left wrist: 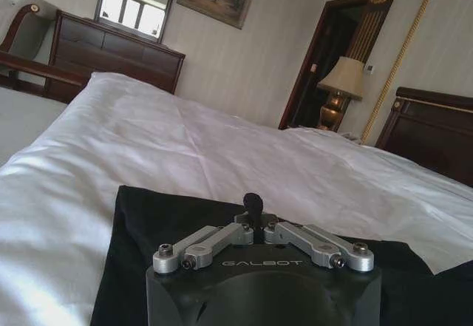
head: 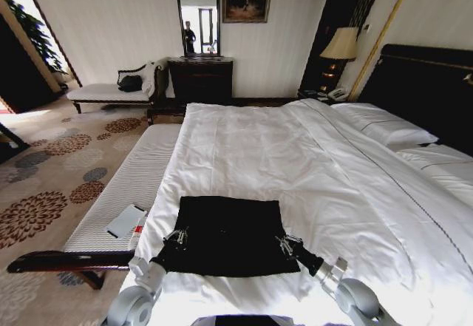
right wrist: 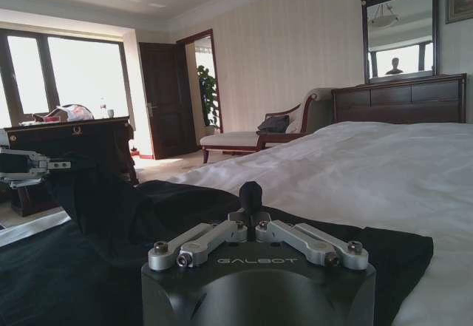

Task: Fold the clothes on the bed.

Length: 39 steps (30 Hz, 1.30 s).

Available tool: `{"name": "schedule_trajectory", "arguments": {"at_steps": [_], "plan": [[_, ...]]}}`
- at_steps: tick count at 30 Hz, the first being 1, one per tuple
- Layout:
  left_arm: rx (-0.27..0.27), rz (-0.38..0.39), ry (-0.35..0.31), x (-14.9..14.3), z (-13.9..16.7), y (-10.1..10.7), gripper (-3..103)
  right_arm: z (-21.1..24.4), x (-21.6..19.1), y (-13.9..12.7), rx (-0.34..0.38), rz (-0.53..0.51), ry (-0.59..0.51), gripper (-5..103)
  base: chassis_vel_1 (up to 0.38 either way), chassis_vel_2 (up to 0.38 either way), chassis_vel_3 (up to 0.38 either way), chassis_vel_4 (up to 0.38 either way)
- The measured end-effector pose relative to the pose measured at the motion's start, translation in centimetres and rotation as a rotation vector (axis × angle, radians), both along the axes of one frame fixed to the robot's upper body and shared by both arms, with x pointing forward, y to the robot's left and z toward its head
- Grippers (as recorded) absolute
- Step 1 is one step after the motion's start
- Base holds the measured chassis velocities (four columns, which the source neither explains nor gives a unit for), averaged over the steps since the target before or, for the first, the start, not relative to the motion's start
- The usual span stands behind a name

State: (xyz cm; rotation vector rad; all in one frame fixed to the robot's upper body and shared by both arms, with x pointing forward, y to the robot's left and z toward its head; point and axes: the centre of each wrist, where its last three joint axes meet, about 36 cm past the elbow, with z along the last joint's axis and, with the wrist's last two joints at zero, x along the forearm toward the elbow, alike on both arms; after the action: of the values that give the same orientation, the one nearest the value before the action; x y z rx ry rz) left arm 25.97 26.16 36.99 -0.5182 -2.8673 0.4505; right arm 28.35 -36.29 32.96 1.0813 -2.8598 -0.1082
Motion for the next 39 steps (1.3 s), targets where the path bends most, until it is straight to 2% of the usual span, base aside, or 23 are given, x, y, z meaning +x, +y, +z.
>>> {"name": "schedule_trajectory", "arguments": {"at_steps": [6, 11, 14, 15, 16, 18, 19, 20, 22, 23, 24, 25, 27, 28, 29, 32, 33, 34, 35, 36, 37, 38, 39], "plan": [[0.014, -0.005, -0.004, 0.0, 0.0, 0.2, 1, -0.1, 0.0, -0.3, -0.005, 0.005, -0.002, 0, 0.0, 0.0, 0.0, 0.0], [0.019, -0.016, 0.013, -0.6, -0.6, -0.2, 1, -0.3, -0.1, -0.6, -0.011, 0.003, 0.002, 0, 0.0, 0.0, 0.0, 0.0], [0.041, -0.022, 0.034, -1.2, -1.4, -0.4, -2, -1.0, -0.6, -0.6, -0.021, 0.004, 0.015, 0, 0.0, 0.0, 0.0, 0.0], [0.048, -0.02, 0.039, -1.3, -1.6, -0.5, 3, -1.3, -0.8, -0.6, -0.023, 0.006, 0.019, -2, 0.0, 0.0, 0.0, 0.0], [0.048, -0.02, 0.039, -1.3, -1.6, -0.5, 3, -1.3, -0.8, -0.6, -0.023, 0.006, 0.019, -2, 0.0, 0.0, 0.0, 0.0], [0.08, -0.02, 0.035, -1.5, -1.8, -0.5, 14, -1.9, -1.0, -0.6, -0.031, 0.013, 0.016, 9, 0.0, 0.0, 0.0, 0.0], [0.098, -0.021, 0.03, -1.5, -1.8, -0.5, 14, -2.1, -1.1, -0.7, -0.036, 0.018, 0.014, 14, 0.0, 0.0, 0.0, 0.0], [0.098, -0.021, 0.03, -1.5, -1.8, -0.5, 14, -2.1, -1.1, -0.7, -0.036, 0.018, 0.014, 14, 0.0, 0.0, 0.0, 0.0], [0.118, -0.022, 0.027, -1.7, -1.9, -0.5, 25, -2.3, -1.2, -0.8, -0.042, 0.03, 0.004, 24, 0.0, 0.0, 0.0, 0.0], [0.122, -0.02, 0.025, -1.8, -1.9, -0.5, 31, -2.3, -1.2, -0.8, -0.041, 0.036, 0.0, 24, 0.0, 0.0, 0.0, 0.0], [0.124, -0.015, 0.018, -1.8, -1.8, -0.5, 35, -2.3, -1.2, -0.8, -0.04, 0.044, -0.003, 30, 0.0, 0.0, 0.0, 0.0], [0.124, -0.015, 0.018, -1.8, -1.8, -0.5, 35, -2.3, -1.2, -0.8, -0.04, 0.044, -0.003, 30, 0.0, 0.0, 0.0, 0.0], [0.129, -0.013, 0.005, -1.9, -1.4, -0.5, 47, -2.0, -1.3, -0.8, -0.034, 0.059, -0.009, 41, 0.0, 0.0, 0.0, 0.0], [0.137, -0.015, -0.003, -2.0, -1.3, -0.4, 47, -1.9, -1.3, -0.9, -0.033, 0.063, -0.011, 46, 0.0, 0.0, 0.0, 0.0], [0.137, -0.015, -0.003, -2.0, -1.3, -0.4, 47, -1.9, -1.3, -0.9, -0.033, 0.063, -0.011, 46, 0.0, 0.0, 0.0, 0.0], [0.174, -0.037, -0.034, -2.6, -1.0, 0.0, 63, -1.4, -1.7, -1.1, -0.03, 0.062, -0.017, 57, 0.0, 0.0, 0.0, 0.0], [0.173, -0.042, -0.033, -3.1, -0.8, 0.0, 69, -1.3, -1.8, -1.1, -0.028, 0.06, -0.019, 63, 0.0, 0.0, 0.0, 0.0], [0.173, -0.042, -0.033, -3.1, -0.8, 0.0, 69, -1.3, -1.8, -1.1, -0.028, 0.06, -0.019, 63, 0.0, 0.0, 0.0, 0.0], [0.166, -0.048, -0.03, -3.5, -0.6, 0.0, 74, -1.1, -2.0, -1.1, -0.027, 0.057, -0.023, 68, 0.0, 0.0, 0.0, 0.0], [0.153, -0.053, -0.021, -4.1, -0.4, 0.0, 74, -0.9, -2.1, -1.2, -0.024, 0.053, -0.033, 74, 0.0, 0.0, 0.0, 0.0], [0.143, -0.055, -0.014, -4.5, -0.2, 0.1, 80, -0.7, -2.2, -1.2, -0.022, 0.049, -0.041, 80, 0.0, 0.0, 0.0, 0.0], [0.136, -0.054, -0.01, -4.9, -0.1, 0.3, 85, -0.4, -2.3, -1.3, -0.019, 0.043, -0.046, 80, 0.0, 0.0, 0.0, 0.0], [0.136, -0.054, -0.01, -4.9, -0.1, 0.3, 85, -0.4, -2.3, -1.3, -0.019, 0.043, -0.046, 80, 0.0, 0.0, 0.0, 0.0]]}}
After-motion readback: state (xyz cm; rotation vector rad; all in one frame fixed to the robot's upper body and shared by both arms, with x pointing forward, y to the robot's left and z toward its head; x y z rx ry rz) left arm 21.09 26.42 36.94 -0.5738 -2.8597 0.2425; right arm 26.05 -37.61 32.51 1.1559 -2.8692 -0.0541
